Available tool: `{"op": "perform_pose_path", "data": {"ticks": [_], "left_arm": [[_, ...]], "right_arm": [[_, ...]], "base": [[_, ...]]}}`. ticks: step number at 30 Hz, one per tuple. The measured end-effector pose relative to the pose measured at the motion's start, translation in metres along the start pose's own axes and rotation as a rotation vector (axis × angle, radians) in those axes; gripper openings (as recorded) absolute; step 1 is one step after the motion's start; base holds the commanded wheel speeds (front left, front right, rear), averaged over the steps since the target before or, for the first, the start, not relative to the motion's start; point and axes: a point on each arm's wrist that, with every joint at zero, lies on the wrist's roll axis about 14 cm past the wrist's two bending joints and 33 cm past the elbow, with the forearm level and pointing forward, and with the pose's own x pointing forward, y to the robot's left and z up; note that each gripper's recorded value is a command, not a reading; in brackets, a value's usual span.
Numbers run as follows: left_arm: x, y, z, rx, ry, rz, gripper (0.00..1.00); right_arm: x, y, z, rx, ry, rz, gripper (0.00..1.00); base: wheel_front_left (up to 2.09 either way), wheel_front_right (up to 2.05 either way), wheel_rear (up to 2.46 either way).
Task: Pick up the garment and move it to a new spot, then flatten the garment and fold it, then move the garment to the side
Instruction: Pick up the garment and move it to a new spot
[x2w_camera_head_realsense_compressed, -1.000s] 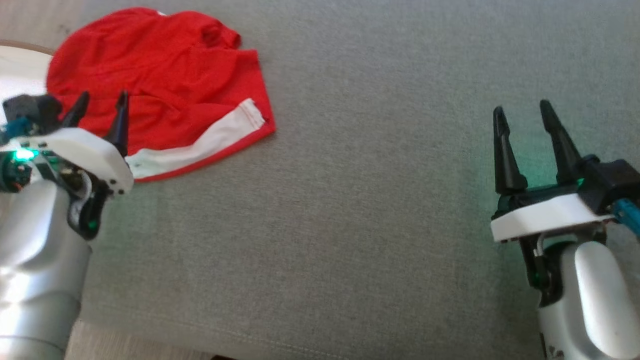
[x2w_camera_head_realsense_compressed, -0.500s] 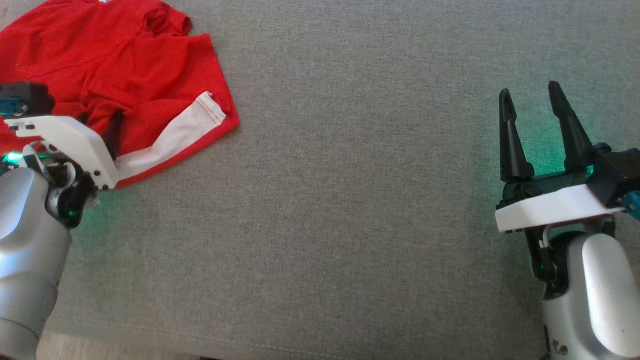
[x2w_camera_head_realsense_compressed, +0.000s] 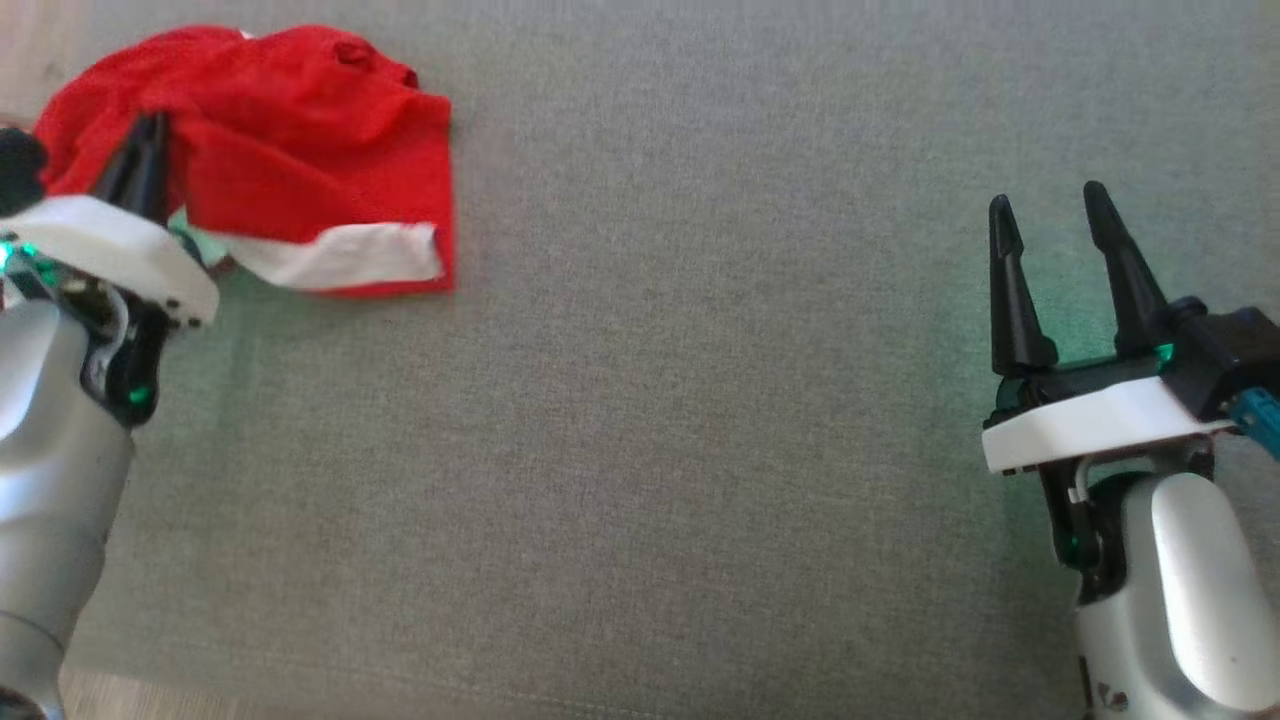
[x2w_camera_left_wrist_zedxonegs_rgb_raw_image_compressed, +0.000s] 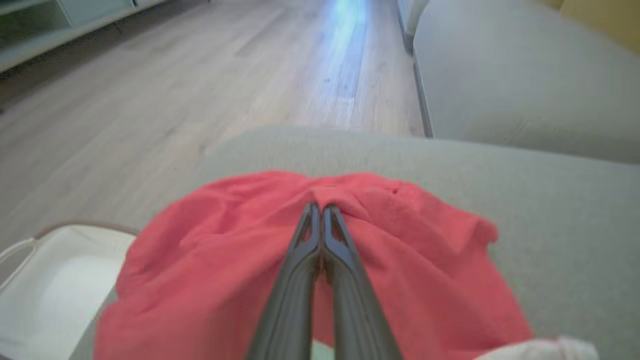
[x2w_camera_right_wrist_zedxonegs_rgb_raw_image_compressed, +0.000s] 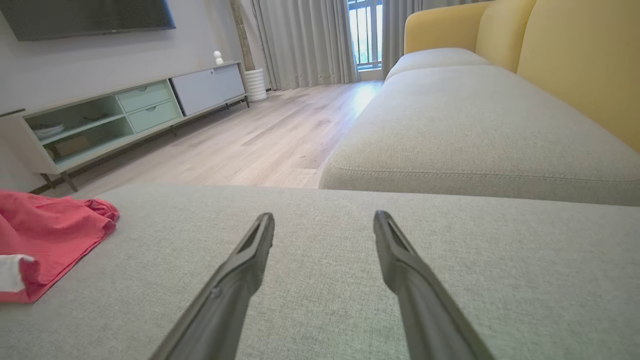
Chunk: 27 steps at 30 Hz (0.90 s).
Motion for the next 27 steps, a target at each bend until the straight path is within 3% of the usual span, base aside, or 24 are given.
{"op": "perform_pose_path", "data": {"ticks": [5,12,27], "left_arm": [[-0.011,-0.022,0.047,0.0,-0.164,-0.064,0.0],[-0.025,-0.087,0.091,0.044,-0.298,-0.247,0.0],[-0.063,-0.288,0.133,0.071,-0.429,-0.735,0.0]], "right_arm": [[-0.009,0.004,0.017,0.011,-0.046,0.001,1.0],[-0.027,-0.002,0.036,0.023,-0.105,-0.031,1.0],[-0.073,-0.051,0.043,0.054,-0.155,-0.191,1.0]], "base": [[0.0,0.0,0.0],[0.0,0.0,0.0],[0.0,0.0,0.0]]}}
